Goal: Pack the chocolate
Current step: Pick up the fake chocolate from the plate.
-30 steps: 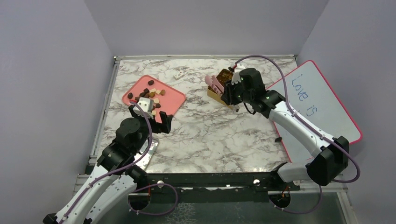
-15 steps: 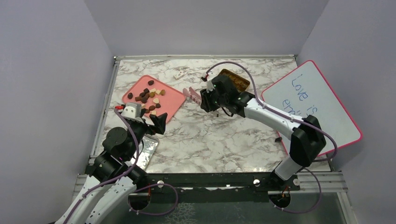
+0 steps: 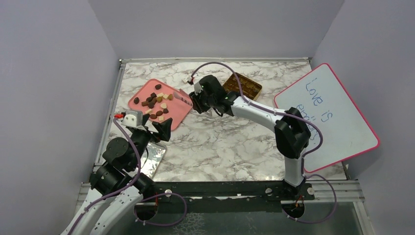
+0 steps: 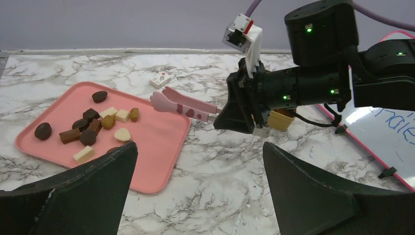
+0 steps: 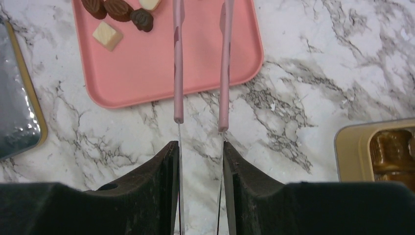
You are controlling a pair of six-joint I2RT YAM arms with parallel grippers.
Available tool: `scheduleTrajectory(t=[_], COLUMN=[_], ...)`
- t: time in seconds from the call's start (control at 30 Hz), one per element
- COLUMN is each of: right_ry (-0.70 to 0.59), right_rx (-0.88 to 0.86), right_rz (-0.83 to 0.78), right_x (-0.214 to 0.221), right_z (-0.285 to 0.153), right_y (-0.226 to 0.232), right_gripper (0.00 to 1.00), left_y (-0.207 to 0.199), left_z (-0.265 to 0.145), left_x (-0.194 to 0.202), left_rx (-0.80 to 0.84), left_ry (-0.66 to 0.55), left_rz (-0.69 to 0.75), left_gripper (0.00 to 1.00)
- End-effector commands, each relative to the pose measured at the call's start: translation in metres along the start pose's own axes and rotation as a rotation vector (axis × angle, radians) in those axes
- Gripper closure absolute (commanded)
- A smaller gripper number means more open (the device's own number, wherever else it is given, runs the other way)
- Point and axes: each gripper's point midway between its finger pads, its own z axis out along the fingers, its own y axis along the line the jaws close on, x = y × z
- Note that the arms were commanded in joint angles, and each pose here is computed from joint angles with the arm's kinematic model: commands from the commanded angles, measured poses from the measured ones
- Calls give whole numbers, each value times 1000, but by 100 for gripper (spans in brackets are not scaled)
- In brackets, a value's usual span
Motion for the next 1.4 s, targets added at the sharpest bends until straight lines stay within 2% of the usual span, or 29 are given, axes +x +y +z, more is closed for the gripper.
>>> scheduleTrajectory(t=[0.0, 0.6, 0.87, 1.37], right_ry=[-62, -25, 17, 79], right_rx=[23, 4, 51, 25], right_rz=[-89, -195, -216, -233], right_x=[-28, -28, -20, -3], right_z=[23, 82, 98, 113], right_y=[1, 2, -9, -7], right_gripper=[60, 58, 58, 57], left_y=[5, 5, 6, 6], left_z=[-4, -7, -9, -11], left_x=[-10, -12, -15, -16], left_rx=[-23, -18, -21, -15], left_ry=[-48, -64, -74, -87], left_rz=[-9, -15, -14, -21], left_gripper=[1, 1, 1, 1])
